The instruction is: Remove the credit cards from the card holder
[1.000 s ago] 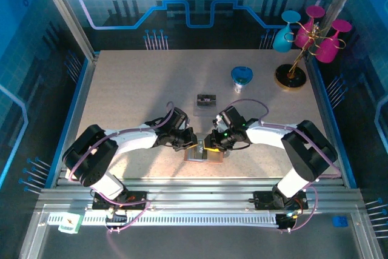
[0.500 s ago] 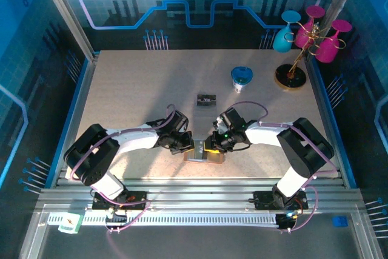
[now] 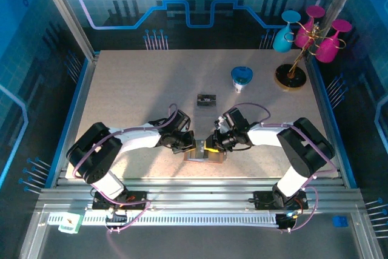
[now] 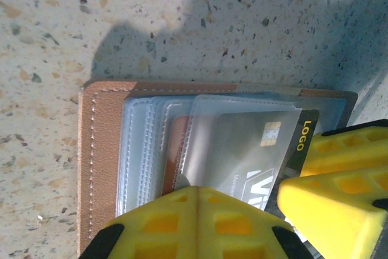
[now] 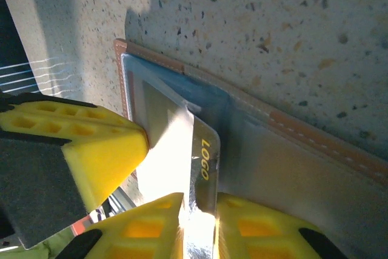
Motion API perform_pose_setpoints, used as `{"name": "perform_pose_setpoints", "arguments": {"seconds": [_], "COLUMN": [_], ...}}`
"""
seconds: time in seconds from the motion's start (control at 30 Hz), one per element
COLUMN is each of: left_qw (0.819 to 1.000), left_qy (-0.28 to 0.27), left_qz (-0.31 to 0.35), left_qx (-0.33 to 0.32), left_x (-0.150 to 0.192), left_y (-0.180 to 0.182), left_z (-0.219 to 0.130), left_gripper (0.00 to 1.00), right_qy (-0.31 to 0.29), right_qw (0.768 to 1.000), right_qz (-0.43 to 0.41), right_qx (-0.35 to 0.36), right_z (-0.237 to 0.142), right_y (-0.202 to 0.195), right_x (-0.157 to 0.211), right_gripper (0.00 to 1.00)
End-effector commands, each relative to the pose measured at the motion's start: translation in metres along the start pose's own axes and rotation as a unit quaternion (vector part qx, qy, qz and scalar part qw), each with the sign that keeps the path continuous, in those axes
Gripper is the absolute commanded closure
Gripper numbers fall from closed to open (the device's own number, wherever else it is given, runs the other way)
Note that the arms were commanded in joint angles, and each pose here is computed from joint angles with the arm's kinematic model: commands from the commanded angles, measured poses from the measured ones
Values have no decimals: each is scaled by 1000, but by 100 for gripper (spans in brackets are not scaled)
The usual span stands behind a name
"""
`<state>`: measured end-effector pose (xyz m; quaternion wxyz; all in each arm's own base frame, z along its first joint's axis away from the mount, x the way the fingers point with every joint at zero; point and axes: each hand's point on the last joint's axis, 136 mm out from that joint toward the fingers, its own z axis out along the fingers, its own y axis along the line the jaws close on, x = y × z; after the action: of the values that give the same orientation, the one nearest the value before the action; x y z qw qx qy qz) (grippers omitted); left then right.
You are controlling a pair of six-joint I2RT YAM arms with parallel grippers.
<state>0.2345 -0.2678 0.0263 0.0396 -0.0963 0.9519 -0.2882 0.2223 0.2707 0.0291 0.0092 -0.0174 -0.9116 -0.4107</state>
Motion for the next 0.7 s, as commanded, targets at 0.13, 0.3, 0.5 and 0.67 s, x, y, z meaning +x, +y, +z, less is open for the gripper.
{"name": "perform_pose_setpoints", "arguments": {"seconds": [0.13,0.3,0.5,0.67], "left_qw": [999,999,999,999], "left_qy": [9,10,11,12], "left_qz": [-3,-6,-10,-12], "left_qx": [-33,-41,-47,-48], "left_x": [5,6,7,7], "left_y": [14,18,21,23], "left_z": [5,5,6,6], "left_gripper": [99,99,98,98], "right_qy": [1,3,3,4], "right_qw": [1000,1000,999,999], "right_qz": [12,13,6,0], "right_qx": [-6,10,37,53], "right_z": [-3,-3,-8,-12], "right_y": [-6,-11,-18,-19], "right_x": [2,3,5,6], "right_gripper": [84,88,91,92]}}
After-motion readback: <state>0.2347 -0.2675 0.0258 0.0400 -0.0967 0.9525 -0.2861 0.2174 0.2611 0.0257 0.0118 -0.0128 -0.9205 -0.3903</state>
